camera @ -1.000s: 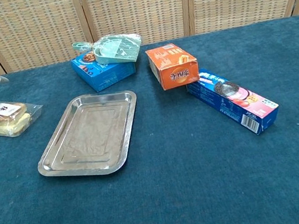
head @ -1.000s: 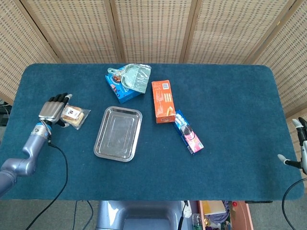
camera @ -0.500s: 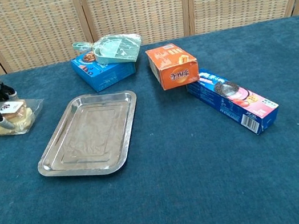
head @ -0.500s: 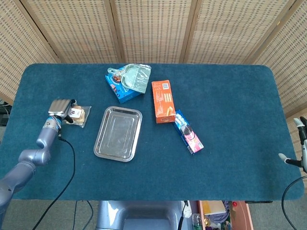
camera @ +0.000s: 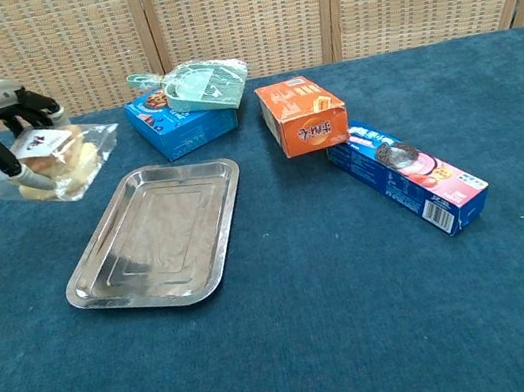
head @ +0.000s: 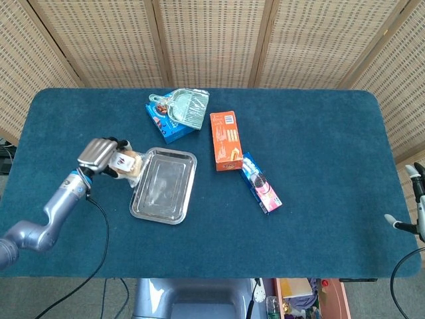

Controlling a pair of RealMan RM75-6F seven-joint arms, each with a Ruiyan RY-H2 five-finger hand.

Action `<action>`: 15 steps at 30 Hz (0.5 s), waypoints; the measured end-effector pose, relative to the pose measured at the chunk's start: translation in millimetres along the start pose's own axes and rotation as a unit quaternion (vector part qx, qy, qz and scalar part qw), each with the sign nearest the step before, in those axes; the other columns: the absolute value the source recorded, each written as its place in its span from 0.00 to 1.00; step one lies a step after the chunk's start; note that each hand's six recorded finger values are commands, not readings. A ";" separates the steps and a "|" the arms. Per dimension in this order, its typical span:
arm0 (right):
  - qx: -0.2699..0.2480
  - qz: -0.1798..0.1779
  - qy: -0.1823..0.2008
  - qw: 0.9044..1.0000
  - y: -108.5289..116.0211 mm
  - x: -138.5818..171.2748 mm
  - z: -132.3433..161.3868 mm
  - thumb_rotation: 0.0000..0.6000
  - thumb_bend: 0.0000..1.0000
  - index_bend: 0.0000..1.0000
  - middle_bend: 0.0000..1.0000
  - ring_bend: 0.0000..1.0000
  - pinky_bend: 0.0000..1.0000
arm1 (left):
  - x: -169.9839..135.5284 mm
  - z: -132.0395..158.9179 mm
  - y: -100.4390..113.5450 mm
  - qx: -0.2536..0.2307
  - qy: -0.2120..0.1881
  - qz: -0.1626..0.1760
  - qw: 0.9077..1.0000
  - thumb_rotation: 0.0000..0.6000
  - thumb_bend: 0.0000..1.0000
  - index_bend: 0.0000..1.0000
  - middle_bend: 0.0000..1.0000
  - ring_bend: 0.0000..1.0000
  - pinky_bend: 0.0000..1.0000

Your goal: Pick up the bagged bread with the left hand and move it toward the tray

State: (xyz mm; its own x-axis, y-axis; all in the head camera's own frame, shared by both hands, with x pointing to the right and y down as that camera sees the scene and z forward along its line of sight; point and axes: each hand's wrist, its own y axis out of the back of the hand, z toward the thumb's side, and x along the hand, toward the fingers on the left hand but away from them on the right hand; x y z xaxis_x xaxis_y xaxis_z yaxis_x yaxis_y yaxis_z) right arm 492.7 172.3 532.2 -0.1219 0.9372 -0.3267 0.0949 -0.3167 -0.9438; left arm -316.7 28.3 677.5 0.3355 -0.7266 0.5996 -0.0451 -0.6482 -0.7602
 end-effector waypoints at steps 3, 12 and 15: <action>-0.002 0.000 0.000 1.000 0.8 0.4 -0.8 1.00 0.00 0.00 0.00 0.00 0.00 | -4.6 29.2 -11.7 0.001 -0.035 -0.010 0.999 1.00 0.09 0.38 0.52 0.30 0.35; -0.009 0.000 -0.007 1.000 3.8 -0.6 -6.9 1.00 0.00 0.00 0.00 0.00 0.00 | 22.3 64.1 -64.2 0.035 -0.039 -0.048 0.997 1.00 0.05 0.25 0.29 0.21 0.28; -0.011 -0.001 -0.009 1.000 4.8 -0.7 -9.1 1.00 0.00 0.00 0.00 0.00 0.00 | 27.8 71.4 -72.9 0.031 -0.038 -0.058 0.997 1.00 0.00 0.01 0.00 0.00 0.04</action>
State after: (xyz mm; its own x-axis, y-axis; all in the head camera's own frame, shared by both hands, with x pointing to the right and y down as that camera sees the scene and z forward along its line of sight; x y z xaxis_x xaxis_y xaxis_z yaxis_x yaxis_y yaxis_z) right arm 502.2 171.4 528.4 -0.1403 0.9348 -0.3263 0.1171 -0.3115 -0.9430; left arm -236.9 71.7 731.6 0.4063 -0.6257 0.6659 0.0564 -0.7102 -0.7018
